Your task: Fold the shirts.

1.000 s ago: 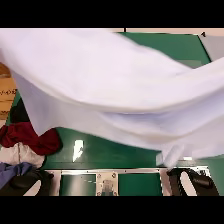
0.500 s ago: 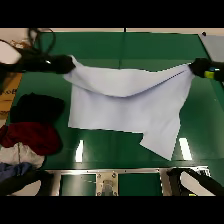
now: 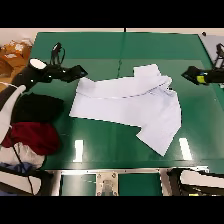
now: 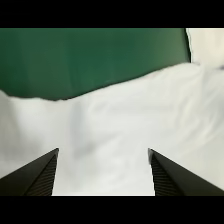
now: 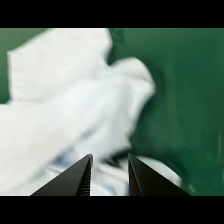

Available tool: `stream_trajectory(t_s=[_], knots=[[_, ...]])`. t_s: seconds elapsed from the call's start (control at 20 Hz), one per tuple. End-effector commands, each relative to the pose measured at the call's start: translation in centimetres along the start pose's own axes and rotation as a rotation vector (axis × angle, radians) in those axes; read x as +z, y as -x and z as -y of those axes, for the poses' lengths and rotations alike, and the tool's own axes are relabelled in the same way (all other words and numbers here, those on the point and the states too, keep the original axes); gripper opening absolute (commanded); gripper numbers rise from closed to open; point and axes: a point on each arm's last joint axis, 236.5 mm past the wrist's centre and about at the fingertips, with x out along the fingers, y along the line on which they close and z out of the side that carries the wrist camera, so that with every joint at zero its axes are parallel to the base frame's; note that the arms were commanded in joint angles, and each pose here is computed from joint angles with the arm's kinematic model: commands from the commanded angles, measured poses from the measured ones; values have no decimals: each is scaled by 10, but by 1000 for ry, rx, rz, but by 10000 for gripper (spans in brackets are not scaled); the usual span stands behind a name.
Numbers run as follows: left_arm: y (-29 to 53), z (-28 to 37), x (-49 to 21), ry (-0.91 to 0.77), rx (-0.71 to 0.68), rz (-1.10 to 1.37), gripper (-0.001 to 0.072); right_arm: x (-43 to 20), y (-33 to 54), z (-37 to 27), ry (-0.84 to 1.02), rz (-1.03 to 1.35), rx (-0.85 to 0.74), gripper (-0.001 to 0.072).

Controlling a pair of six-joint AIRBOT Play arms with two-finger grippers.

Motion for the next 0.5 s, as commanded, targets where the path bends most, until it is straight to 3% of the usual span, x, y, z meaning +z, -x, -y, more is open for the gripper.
stream_trajectory(t_s=[0.0,0.05,0.15,0.3,0.45], knots=[[40,-7,-6,23,-93,-129,627,-56,47,61,-150,-155,-68,258],[52,-13,-5,35,-101,-141,626,-75,59,78,-252,-156,-94,263],[68,-29,-4,62,-100,-146,626,-130,76,106,-466,-188,-135,369],[79,-40,-5,82,-101,-154,626,-209,73,114,-630,-312,-132,368],[82,-37,-13,83,-117,-189,626,-247,48,101,-645,-382,-90,369]])
